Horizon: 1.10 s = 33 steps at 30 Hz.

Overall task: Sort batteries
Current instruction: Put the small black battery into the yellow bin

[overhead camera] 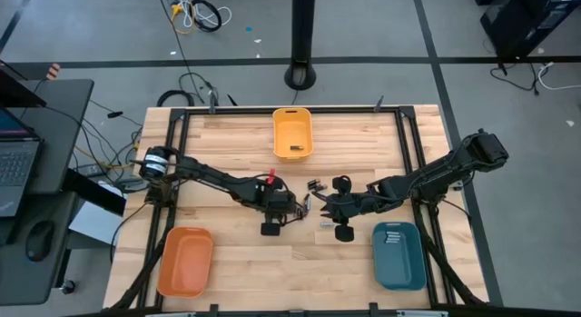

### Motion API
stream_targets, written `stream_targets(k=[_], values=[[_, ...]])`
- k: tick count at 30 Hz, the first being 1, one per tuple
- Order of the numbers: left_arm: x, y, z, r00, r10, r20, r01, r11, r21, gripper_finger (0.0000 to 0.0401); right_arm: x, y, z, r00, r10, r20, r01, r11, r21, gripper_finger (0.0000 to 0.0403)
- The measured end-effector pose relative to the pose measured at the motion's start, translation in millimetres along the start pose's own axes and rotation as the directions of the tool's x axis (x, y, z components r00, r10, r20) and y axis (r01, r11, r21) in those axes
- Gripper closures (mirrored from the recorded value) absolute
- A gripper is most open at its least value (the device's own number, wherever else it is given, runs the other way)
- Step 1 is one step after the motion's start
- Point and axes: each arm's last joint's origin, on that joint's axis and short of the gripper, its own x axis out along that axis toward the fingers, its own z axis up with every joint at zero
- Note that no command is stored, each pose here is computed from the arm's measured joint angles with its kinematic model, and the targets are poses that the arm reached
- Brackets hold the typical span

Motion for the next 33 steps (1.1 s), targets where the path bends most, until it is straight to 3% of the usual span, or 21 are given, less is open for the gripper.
stream_targets(k=[8,18,25,33], values=[[-16.4,-7.4,5.1,0.997,0.0,-0.082,0.005,0.998,0.059,0.0379,-0.1,0.0,0.0,1.0,0.0,0.0,0.0,1.0,-0.008,0.0318],[-50.1,-36.5,11.6,0.994,-0.012,-0.104,0.027,0.99,0.138,0.038,-0.1,0.0,0.0,1.0,0.0,0.0,0.0,1.0,-0.019,0.0318],[-84.9,-59.3,3.0,0.997,-0.044,-0.07,0.052,0.991,0.124,0.038,-0.1,0.0,-0.1,1.0,0.0,-0.001,0.0,0.999,-0.036,0.0316],[-103.2,-91.7,-20.6,0.983,-0.054,-0.173,0.066,0.996,0.064,0.038,0.2,-0.3,-1.1,1.0,-0.001,-0.003,0.001,0.997,-0.071,0.0317]])
